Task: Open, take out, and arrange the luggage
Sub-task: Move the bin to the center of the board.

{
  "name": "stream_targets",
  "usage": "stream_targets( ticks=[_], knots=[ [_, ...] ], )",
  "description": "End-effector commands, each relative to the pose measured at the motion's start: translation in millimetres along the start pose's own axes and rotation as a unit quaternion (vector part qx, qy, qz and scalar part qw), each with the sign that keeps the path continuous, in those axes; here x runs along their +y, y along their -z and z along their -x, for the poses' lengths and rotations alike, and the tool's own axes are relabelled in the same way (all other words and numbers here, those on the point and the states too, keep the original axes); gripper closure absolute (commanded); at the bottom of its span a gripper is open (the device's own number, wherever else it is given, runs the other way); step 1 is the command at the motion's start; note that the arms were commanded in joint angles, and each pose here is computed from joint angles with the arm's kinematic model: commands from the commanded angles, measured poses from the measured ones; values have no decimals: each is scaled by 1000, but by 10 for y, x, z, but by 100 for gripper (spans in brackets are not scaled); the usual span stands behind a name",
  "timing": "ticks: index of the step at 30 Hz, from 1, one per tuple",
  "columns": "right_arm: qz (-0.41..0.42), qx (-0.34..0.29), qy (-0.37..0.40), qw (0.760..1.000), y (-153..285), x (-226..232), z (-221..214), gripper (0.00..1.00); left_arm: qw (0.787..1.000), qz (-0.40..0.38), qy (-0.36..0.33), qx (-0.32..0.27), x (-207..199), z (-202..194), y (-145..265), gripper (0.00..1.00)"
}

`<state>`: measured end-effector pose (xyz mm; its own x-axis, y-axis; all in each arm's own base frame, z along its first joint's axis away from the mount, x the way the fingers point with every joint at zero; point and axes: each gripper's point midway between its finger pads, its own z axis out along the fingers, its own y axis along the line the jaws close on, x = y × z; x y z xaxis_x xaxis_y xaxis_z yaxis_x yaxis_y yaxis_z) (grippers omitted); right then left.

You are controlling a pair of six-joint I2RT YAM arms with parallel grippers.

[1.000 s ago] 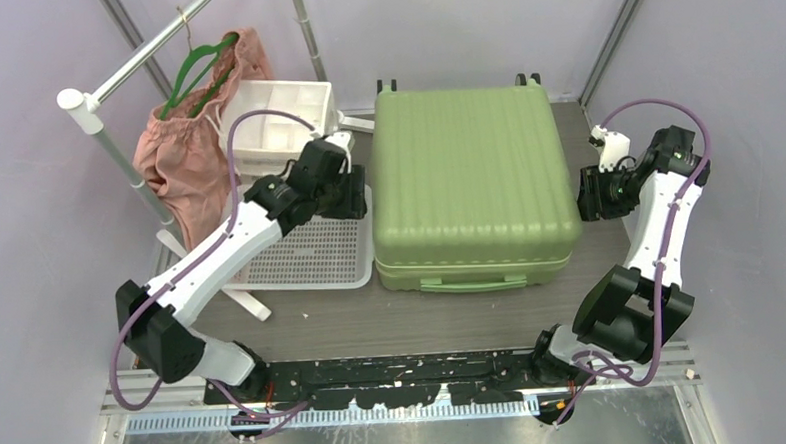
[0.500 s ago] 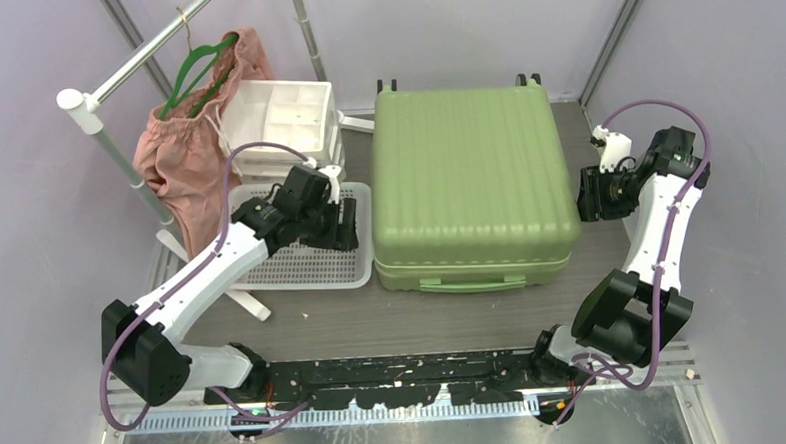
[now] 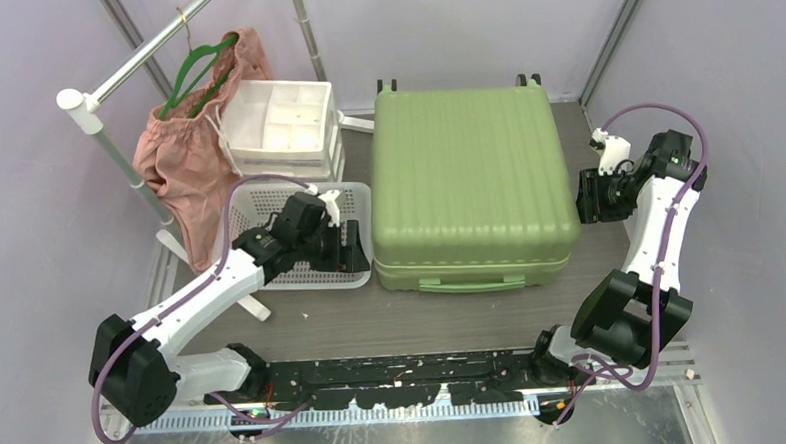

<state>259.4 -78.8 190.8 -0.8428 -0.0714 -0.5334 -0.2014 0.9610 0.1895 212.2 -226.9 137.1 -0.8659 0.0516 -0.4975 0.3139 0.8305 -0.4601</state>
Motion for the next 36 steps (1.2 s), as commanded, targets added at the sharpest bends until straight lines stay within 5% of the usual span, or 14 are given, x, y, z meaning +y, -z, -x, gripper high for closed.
stream_targets(
  ticks=[1,9,22,30,36],
  knots=[
    [103,-14,-34,994,30,555,7,53,998,-46,-4,-35,-238,138,-64,31],
    [105,-17,-39,994,20,561,14,53,1000,3,-3,-26,-74,25,-271,37],
    [106,-20,-38,993,31,574,29,53,987,157,-27,-3,519,-73,-57,72],
    [104,-25,-36,994,62,592,35,53,975,215,49,0,1024,0,217,71],
    [103,-21,-31,994,95,621,-7,53,975,207,74,-20,1075,138,332,56]
  ],
)
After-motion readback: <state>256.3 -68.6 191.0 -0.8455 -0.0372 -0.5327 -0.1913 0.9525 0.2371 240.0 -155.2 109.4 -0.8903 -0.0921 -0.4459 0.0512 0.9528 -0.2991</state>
